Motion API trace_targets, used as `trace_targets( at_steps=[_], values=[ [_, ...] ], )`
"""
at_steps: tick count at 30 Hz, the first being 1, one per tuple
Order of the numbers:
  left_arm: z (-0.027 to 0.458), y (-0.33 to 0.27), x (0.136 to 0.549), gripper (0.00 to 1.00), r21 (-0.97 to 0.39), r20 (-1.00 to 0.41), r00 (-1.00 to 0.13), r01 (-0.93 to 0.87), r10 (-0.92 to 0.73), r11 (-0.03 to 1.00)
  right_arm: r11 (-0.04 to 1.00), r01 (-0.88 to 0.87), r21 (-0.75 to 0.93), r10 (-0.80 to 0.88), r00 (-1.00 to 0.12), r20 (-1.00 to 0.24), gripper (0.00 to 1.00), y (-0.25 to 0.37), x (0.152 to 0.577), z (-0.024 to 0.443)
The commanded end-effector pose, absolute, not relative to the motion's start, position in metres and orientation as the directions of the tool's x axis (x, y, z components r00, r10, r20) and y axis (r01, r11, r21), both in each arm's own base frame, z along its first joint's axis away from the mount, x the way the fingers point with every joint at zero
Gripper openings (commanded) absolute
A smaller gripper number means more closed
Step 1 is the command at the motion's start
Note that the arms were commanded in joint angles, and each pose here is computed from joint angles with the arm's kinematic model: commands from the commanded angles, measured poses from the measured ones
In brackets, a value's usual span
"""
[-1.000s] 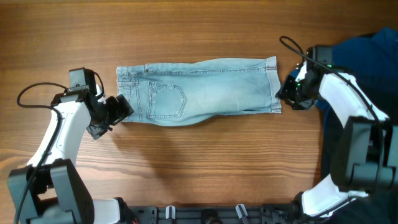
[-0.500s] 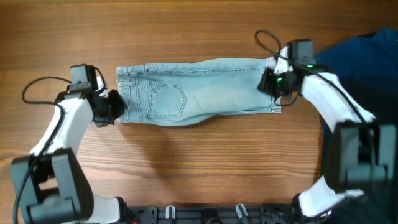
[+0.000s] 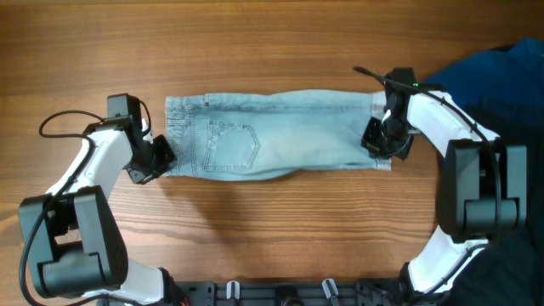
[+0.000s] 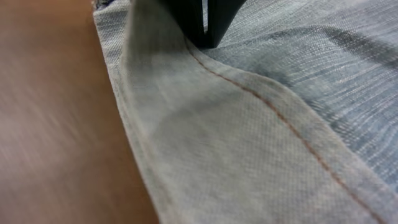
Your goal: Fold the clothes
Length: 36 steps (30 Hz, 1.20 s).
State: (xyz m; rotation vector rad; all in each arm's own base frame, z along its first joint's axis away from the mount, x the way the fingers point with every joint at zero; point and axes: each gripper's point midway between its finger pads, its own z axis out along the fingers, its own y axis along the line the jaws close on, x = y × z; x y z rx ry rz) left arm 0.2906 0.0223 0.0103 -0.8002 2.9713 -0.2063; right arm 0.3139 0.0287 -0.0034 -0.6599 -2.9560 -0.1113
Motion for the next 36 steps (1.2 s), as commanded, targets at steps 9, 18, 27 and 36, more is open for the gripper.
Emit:
trace_targets(
  at_steps=[9, 18, 27, 36],
  values=[
    [0.129, -0.029, 0.338, 0.11, -0.495, -0.260, -0.880, -0.231, -0.397, 0.837, 0.925, 0.104, 0.366, 0.232, -0.916, -0.327, 0.09, 0.058, 0.353, 0.132],
    [0.082, -0.098, 0.405, 0.04, -0.416, -0.436, -0.880, 0.011, -0.189, 0.909, 0.874, 0.067, 0.480, 0.243, -0.918, -0.315, 0.08, 0.087, 0.397, 0.092],
    [0.018, -0.066, 0.429, 0.04, -0.310, -0.423, -0.876, -0.102, -0.233, 0.945, 0.895, 0.212, 0.391, 0.316, -0.922, -0.224, 0.04, 0.080, 0.421, -0.016],
    [0.006, -0.004, 0.413, 0.04, -0.273, -0.341, -0.870, -0.270, -0.355, 0.923, 0.908, 0.225, 0.353, 0.291, -0.945, -0.146, 0.04, 0.036, 0.396, -0.021]
  ],
)
